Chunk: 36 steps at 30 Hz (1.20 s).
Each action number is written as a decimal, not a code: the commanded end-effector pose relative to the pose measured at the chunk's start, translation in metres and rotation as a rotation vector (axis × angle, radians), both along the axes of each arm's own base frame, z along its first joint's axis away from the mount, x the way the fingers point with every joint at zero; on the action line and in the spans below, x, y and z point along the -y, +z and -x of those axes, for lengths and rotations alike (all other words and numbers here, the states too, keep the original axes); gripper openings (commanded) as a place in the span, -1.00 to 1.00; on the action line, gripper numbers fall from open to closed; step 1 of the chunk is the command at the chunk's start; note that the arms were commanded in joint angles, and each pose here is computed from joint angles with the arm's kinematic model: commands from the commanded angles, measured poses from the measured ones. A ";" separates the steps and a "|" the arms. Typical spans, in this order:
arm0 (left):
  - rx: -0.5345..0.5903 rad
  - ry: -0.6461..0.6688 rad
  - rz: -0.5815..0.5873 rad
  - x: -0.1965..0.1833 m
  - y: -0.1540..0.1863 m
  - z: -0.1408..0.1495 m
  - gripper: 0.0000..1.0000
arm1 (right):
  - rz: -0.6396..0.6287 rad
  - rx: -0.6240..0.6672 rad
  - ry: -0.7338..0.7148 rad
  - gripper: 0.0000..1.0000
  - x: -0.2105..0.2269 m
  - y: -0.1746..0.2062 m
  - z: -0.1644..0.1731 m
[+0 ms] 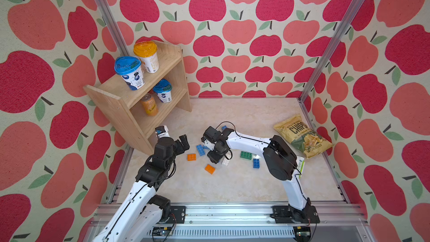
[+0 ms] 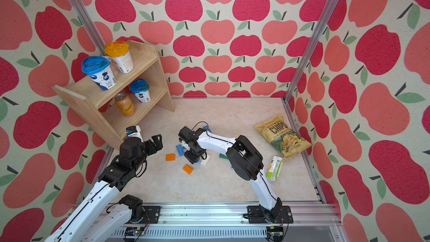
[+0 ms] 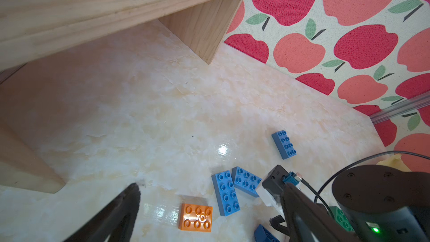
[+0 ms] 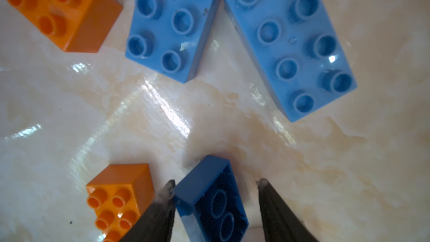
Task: Assemble a rectangle with lego
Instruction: Pick up the lego brick from the center of the board, then place the lego brick at the center of the board.
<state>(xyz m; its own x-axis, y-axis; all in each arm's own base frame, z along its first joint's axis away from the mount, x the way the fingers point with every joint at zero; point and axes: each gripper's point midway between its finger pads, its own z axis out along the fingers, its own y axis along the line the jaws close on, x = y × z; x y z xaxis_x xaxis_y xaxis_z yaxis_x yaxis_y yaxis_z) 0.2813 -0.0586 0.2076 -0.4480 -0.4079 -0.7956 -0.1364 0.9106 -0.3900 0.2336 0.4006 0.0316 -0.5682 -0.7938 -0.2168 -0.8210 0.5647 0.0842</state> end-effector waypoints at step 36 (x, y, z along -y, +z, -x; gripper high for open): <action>-0.084 -0.259 0.032 0.059 0.003 -0.018 0.95 | -0.501 -0.278 -0.690 -0.74 0.101 0.034 0.049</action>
